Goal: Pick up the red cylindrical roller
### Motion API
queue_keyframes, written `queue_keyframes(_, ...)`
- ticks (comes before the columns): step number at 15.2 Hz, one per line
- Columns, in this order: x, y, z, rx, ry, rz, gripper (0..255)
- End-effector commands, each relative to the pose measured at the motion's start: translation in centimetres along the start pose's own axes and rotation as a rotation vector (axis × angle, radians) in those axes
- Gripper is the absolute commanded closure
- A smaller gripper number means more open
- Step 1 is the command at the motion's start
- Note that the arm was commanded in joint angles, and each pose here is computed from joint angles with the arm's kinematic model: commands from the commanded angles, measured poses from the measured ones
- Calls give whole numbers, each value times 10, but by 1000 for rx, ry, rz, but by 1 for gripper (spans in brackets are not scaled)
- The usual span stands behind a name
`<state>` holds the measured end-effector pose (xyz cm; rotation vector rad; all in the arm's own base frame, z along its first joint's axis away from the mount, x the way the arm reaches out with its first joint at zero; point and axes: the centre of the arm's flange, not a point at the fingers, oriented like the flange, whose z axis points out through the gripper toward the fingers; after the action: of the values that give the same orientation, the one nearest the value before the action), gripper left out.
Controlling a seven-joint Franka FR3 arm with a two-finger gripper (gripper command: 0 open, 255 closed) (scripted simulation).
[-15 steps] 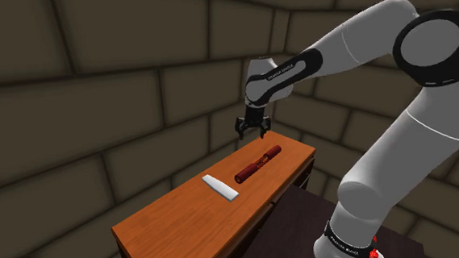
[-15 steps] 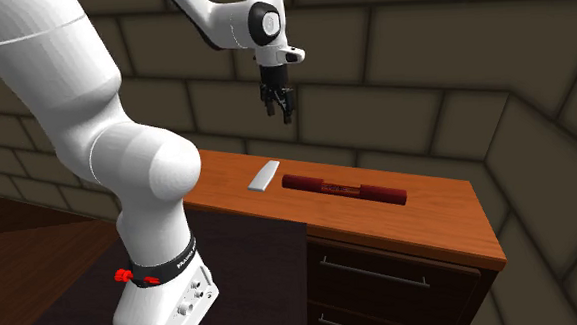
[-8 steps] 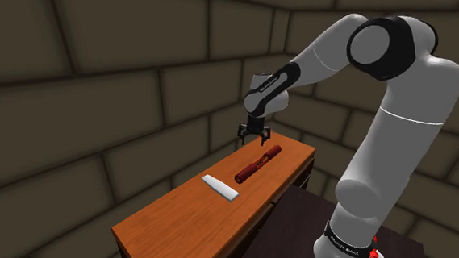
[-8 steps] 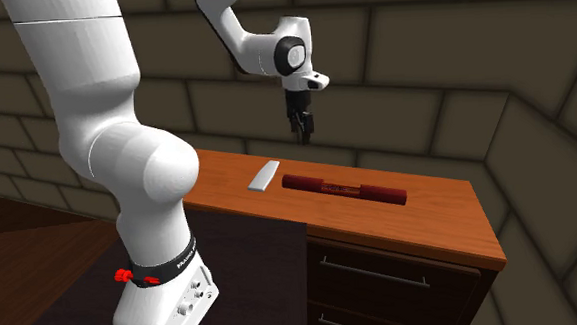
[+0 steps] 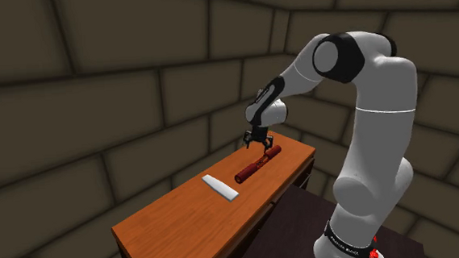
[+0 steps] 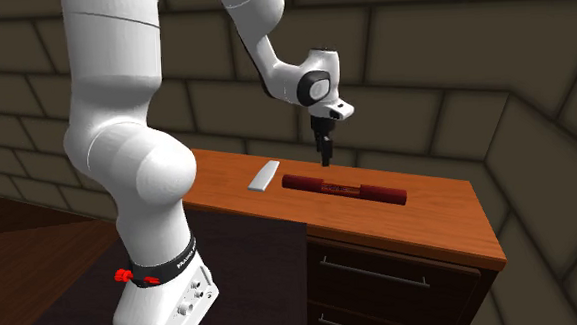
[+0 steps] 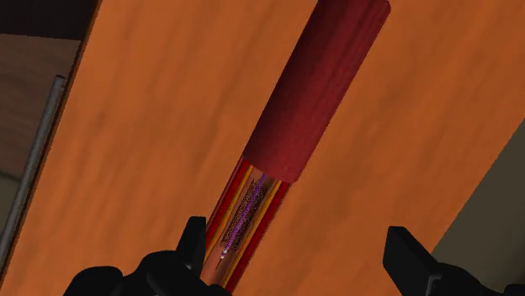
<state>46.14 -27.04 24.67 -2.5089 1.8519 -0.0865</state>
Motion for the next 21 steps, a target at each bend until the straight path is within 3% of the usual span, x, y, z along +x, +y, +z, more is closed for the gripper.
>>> queue_keyframes(1, 15, 7, 20, 6, -1, 70, 0)
queue_keyframes(7, 58, 33, 78, 21, -5, 266, 0)
queue_keyframes(16, 57, 35, 118, 21, -5, 266, 0)
queue_keyframes(17, 57, 35, 118, 21, -5, 266, 255)
queue_keyframes(21, 57, 34, 118, 21, -5, 266, 255)
